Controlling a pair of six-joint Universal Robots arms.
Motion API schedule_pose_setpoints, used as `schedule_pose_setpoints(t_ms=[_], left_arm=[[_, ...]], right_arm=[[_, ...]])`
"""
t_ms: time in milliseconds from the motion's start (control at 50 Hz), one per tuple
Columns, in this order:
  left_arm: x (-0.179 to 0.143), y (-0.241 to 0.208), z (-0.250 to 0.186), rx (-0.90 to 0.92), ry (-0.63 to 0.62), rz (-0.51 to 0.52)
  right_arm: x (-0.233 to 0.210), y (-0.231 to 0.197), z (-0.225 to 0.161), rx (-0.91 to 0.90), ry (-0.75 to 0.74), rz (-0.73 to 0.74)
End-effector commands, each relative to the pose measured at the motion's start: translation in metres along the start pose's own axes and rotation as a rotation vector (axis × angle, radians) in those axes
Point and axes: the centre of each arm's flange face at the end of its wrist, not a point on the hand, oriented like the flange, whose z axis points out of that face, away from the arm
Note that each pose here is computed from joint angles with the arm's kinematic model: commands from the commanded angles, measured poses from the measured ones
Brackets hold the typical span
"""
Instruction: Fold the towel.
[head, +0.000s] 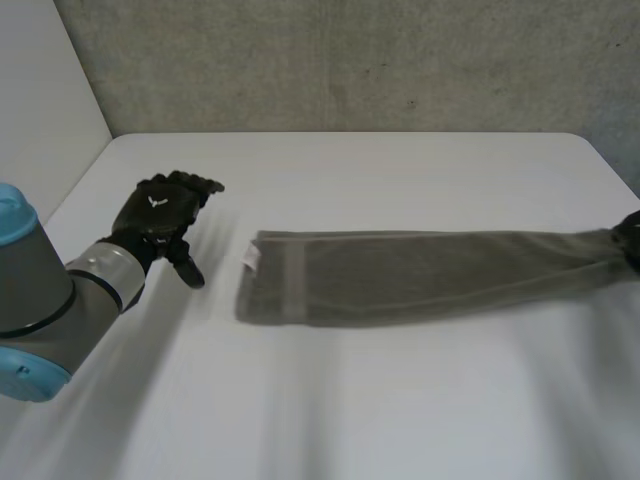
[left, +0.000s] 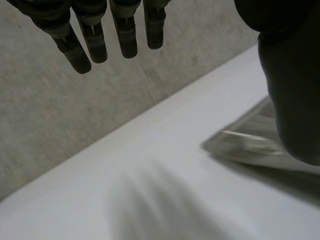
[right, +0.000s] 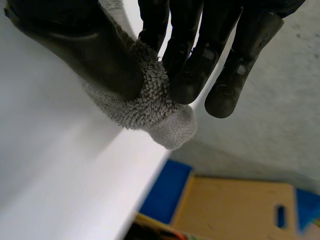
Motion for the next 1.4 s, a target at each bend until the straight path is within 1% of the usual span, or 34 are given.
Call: schedule_pose_setpoints(t_ms=[20,40,60,80,120,160,180,200,220,260,280,320,340,380,500,560,580,600,640,660,700,760,800,820,860,920,960,980,1020,1080,1120,1180,1360,1400], left_arm=[[-0.009,-0.027,0.002,0.083,-0.03,-0.024],[-0.009,-0.027,0.002,0.083,-0.03,-0.024],[-0.009,-0.032,0.004,0.099,-0.029,-0.035],[-0.009,-0.032,0.004,0.099,-0.029,-0.035],[-0.007,-0.041,0.006,0.126,-0.021,-0.06],[-0.007,-0.048,0.008,0.15,-0.019,-0.079],[-0.007,-0.048,0.008,0.151,-0.019,-0.079],[-0.004,-0.051,0.008,0.156,-0.013,-0.087],[-0.004,-0.051,0.008,0.156,-0.013,-0.087],[0.003,-0.053,0.007,0.164,0.007,-0.091],[0.003,-0.053,0.007,0.164,0.007,-0.091],[0.008,-0.051,0.006,0.155,0.021,-0.093],[0.008,-0.051,0.006,0.155,0.021,-0.093],[0.012,-0.047,0.007,0.143,0.03,-0.093],[0.014,-0.04,0.009,0.126,0.038,-0.094],[0.015,-0.036,0.011,0.116,0.041,-0.095],[0.016,-0.035,0.012,0.113,0.041,-0.095],[0.016,-0.035,0.012,0.113,0.041,-0.095],[0.016,-0.033,0.014,0.11,0.043,-0.096],[0.016,-0.033,0.014,0.11,0.043,-0.096],[0.019,-0.035,0.016,0.119,0.051,-0.093],[0.022,-0.036,0.016,0.121,0.057,-0.092],[0.025,-0.038,0.016,0.126,0.067,-0.091],[0.025,-0.038,0.016,0.126,0.067,-0.091],[0.03,-0.037,0.015,0.125,0.08,-0.09],[0.033,-0.038,0.014,0.126,0.086,-0.09],[0.038,-0.038,0.013,0.126,0.098,-0.089],[0.038,-0.038,0.013,0.126,0.098,-0.089],[0.044,-0.037,0.012,0.122,0.114,-0.089],[0.046,-0.037,0.011,0.122,0.121,-0.089],[0.052,-0.034,0.01,0.115,0.134,-0.089],[0.056,-0.032,0.01,0.107,0.146,-0.089],[0.058,-0.029,0.01,0.099,0.151,-0.091],[0.057,-0.028,0.01,0.097,0.149,-0.091]], right_arm=[[0.007,-0.078,-0.019,0.172,0.154,-0.088],[0.007,-0.078,-0.019,0.173,0.154,-0.087],[0.003,-0.103,-0.032,0.27,0.17,-0.061],[0.003,-0.104,-0.032,0.271,0.17,-0.061],[-0.015,-0.152,-0.065,0.471,0.178,-0.014],[-0.053,-0.195,-0.106,0.676,0.107,0.001],[-0.053,-0.195,-0.107,0.677,0.106,0.002],[-0.076,-0.208,-0.126,0.754,0.046,-0.007],[-0.076,-0.208,-0.127,0.754,0.045,-0.007],[-0.135,-0.218,-0.158,0.865,-0.125,-0.06],[-0.135,-0.218,-0.158,0.865,-0.126,-0.06],[-0.178,-0.215,-0.179,0.923,-0.26,-0.099],[-0.178,-0.215,-0.179,0.923,-0.261,-0.099],[-0.202,-0.21,-0.19,0.949,-0.339,-0.126],[-0.217,-0.203,-0.189,0.948,-0.396,-0.135],[-0.22,-0.2,-0.192,0.962,-0.449,-0.107],[-0.222,-0.199,-0.194,0.968,-0.487,-0.075],[-0.222,-0.199,-0.194,0.968,-0.487,-0.075],[-0.218,-0.2,-0.194,0.97,-0.55,0.014],[-0.218,-0.2,-0.194,0.97,-0.551,0.015],[-0.201,-0.202,-0.188,0.946,-0.557,0.097],[-0.189,-0.203,-0.187,0.932,-0.551,0.133],[-0.167,-0.197,-0.177,0.87,-0.533,0.197],[-0.166,-0.197,-0.177,0.869,-0.533,0.197],[-0.145,-0.183,-0.163,0.782,-0.514,0.262],[-0.135,-0.176,-0.159,0.745,-0.508,0.293],[-0.123,-0.156,-0.148,0.647,-0.51,0.345],[-0.123,-0.156,-0.148,0.646,-0.51,0.345],[-0.117,-0.134,-0.136,0.547,-0.505,0.381],[-0.116,-0.123,-0.132,0.506,-0.503,0.391],[-0.115,-0.103,-0.125,0.434,-0.496,0.398],[-0.117,-0.087,-0.12,0.378,-0.501,0.409],[-0.122,-0.078,-0.113,0.346,-0.518,0.421],[-0.13,-0.075,-0.107,0.328,-0.525,0.415]])
